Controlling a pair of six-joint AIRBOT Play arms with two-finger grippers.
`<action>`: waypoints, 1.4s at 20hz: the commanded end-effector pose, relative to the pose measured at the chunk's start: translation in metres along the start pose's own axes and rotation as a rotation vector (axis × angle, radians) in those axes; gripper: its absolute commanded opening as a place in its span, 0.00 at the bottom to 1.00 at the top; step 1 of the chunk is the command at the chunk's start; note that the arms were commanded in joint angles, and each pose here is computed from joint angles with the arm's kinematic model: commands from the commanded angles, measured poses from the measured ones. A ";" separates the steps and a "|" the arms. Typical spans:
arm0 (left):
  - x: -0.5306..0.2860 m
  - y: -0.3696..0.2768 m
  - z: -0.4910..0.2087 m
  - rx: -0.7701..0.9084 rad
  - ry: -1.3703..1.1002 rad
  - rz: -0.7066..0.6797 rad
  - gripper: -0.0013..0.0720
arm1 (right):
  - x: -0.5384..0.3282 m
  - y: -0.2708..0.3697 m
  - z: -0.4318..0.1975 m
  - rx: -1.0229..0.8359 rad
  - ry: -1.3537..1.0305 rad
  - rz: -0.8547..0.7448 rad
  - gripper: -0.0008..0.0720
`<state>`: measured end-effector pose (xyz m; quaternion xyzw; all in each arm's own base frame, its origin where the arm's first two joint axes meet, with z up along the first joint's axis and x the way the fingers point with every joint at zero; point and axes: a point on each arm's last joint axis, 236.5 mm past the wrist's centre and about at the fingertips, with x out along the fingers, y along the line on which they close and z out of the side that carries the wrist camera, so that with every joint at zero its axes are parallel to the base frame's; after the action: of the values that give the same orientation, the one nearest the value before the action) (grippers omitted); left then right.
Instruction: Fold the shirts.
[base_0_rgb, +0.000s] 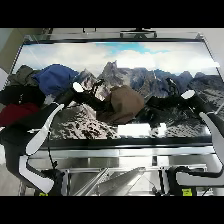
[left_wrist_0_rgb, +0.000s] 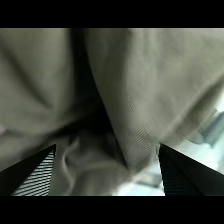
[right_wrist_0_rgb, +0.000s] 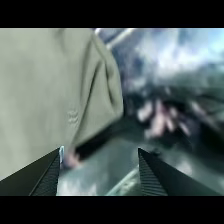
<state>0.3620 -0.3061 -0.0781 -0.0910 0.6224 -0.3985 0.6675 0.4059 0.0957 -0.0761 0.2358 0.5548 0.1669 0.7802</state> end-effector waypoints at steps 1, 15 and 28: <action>0.026 0.004 0.000 -0.007 -0.012 0.004 0.97 | 0.031 0.010 0.008 0.028 0.041 0.124 0.72; -0.024 -0.070 0.038 0.133 -0.020 -0.169 0.04 | 0.000 0.078 0.028 -0.067 0.040 0.418 0.04; -0.296 -0.250 0.041 0.527 -0.456 -0.123 0.04 | -0.360 0.271 0.019 -0.748 -0.628 0.390 0.04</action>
<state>0.3522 -0.3062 0.2790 -0.0551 0.3509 -0.5487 0.7568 0.3505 0.1197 0.3325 0.1439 0.1744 0.4297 0.8742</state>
